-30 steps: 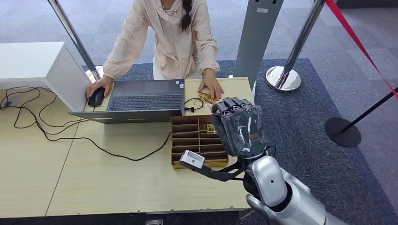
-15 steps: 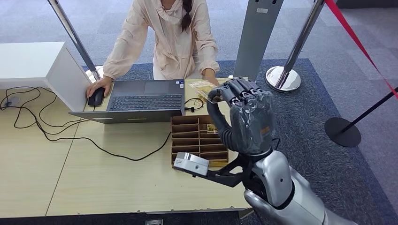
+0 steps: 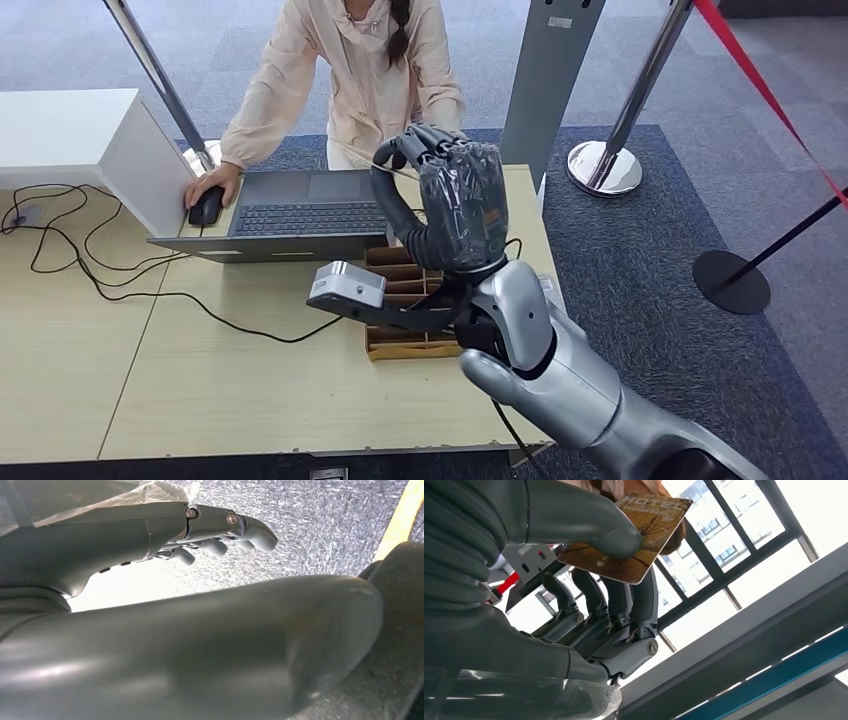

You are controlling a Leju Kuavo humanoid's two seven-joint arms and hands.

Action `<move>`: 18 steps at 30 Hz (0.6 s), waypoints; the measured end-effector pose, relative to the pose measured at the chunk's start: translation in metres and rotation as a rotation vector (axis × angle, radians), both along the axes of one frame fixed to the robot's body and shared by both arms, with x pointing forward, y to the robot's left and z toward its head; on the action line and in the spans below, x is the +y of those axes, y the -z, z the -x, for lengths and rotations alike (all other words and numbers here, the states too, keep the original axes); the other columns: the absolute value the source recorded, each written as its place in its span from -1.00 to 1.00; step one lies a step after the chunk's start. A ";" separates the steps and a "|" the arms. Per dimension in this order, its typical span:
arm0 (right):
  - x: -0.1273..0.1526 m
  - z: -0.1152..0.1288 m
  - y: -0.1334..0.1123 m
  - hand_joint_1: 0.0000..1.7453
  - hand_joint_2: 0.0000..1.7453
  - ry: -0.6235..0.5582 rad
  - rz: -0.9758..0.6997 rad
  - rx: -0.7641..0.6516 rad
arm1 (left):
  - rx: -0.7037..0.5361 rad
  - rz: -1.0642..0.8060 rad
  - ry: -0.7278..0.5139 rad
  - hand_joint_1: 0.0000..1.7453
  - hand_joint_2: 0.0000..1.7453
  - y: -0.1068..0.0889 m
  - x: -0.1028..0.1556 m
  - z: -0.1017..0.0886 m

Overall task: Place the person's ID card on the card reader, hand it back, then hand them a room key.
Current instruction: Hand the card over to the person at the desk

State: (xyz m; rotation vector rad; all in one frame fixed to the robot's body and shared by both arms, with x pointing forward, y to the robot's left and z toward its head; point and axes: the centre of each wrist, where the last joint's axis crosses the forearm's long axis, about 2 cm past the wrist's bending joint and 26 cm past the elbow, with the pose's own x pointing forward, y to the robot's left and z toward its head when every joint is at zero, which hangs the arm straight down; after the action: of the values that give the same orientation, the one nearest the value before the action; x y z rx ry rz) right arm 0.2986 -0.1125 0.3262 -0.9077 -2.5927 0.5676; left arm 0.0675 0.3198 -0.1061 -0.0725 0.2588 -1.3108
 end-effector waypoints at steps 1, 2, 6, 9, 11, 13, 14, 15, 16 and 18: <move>0.004 -0.004 0.001 0.71 1.00 -0.004 0.000 0.010 | -0.001 -0.001 0.000 -1.00 -1.00 0.000 0.000 0.000; 0.009 -0.009 0.002 0.71 1.00 -0.006 0.003 0.020 | -0.001 -0.001 0.000 -1.00 -1.00 0.000 -0.001 0.000; 0.023 -0.021 0.007 0.74 1.00 -0.017 0.012 0.062 | -0.002 0.000 0.001 -1.00 -1.00 0.000 -0.002 0.000; 0.033 -0.029 0.011 0.76 1.00 -0.029 0.016 0.091 | -0.003 0.000 0.001 -1.00 -1.00 0.000 -0.002 0.000; 0.039 -0.034 0.015 0.78 1.00 -0.034 0.022 0.112 | -0.003 0.000 0.001 -1.00 -1.00 0.000 -0.002 0.000; 0.045 -0.039 0.020 0.79 1.00 -0.037 0.033 0.137 | -0.003 0.001 0.001 -1.00 -1.00 0.000 -0.002 0.000; 0.047 -0.041 0.022 0.79 1.00 -0.038 0.038 0.148 | -0.002 0.001 0.001 -1.00 -1.00 0.000 -0.002 0.000; 0.050 -0.043 0.024 0.79 1.00 -0.039 0.043 0.159 | -0.002 0.002 0.001 -1.00 -1.00 0.000 -0.003 0.001; 0.052 -0.045 0.026 0.79 1.00 -0.039 0.049 0.171 | -0.002 0.002 0.000 -1.00 -1.00 0.000 -0.003 0.001; 0.056 -0.050 0.030 0.81 1.00 -0.038 0.057 0.193 | -0.002 0.003 0.000 -1.00 -1.00 0.000 -0.003 0.001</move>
State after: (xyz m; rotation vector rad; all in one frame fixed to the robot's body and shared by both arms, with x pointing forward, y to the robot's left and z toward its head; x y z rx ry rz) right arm 0.3489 -0.0568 0.2961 -0.7806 -2.4356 0.7068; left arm 0.0668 0.3170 -0.1064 -0.0740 0.2550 -1.3116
